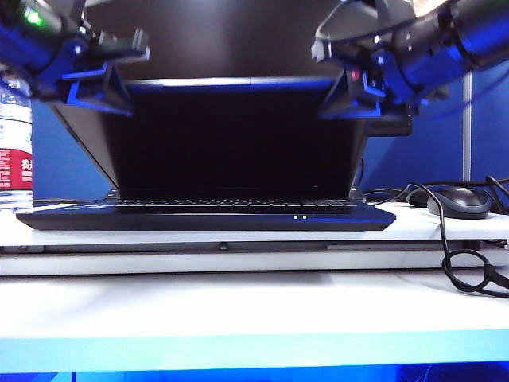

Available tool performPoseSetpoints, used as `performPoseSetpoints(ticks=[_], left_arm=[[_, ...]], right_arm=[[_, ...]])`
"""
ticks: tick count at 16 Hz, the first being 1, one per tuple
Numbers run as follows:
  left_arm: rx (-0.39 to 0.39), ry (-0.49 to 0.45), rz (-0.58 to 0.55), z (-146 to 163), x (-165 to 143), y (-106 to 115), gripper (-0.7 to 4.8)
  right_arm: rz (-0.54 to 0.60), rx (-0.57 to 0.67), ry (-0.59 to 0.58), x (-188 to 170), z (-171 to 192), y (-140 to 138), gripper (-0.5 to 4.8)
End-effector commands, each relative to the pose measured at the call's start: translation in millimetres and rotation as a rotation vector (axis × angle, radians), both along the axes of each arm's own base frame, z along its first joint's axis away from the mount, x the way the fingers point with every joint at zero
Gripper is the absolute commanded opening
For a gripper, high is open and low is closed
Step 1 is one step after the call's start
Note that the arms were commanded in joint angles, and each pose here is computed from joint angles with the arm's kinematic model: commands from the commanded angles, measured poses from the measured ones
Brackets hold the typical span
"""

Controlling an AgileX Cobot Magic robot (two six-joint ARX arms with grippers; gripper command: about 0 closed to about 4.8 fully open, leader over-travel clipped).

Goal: Open the lid of the black laptop.

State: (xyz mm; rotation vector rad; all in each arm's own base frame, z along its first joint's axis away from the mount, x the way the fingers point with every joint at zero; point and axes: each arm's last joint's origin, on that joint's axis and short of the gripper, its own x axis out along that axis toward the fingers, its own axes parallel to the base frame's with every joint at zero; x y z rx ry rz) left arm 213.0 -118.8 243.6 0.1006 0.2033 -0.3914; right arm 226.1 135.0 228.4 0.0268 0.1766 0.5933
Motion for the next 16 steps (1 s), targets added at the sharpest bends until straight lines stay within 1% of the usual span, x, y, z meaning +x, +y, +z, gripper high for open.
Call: performPoseSetpoints(ticks=[1, 2, 5, 6, 12, 14, 16], left_arm=[[-0.050, -0.100, 0.014, 20.8, 6.8, 4.9, 0.22], [-0.062, -0.103, 0.002, 23.8, 9.3, 8.1, 0.22], [-0.091, -0.146, 0.020, 37.2, 16.6, 17.7, 0.22], [-0.101, -0.162, 0.003, 43.9, 18.8, 19.7, 0.22], [-0.149, -0.291, -0.020, 79.2, 26.3, 28.1, 0.22], [-0.159, -0.293, -0.072, 85.9, 27.3, 27.2, 0.22], [-0.159, -0.263, -0.140, 92.0, 27.3, 25.1, 0.22]], right_arm=[[-0.008, 0.042, -0.107, 11.0, 27.5, -4.4, -0.01], [-0.009, 0.040, -0.120, 13.7, 34.2, -4.8, -0.01], [-0.007, 0.019, -0.173, 19.9, 52.9, -4.1, -0.01], [-0.009, 0.015, -0.184, 21.7, 58.7, -4.2, -0.01], [-0.037, -0.008, -0.258, 33.1, 96.6, -11.1, -0.01], [-0.035, -0.008, -0.262, 38.4, 106.1, -12.5, -0.01], [-0.047, -0.020, -0.271, 44.2, 109.4, -17.1, -0.01]])
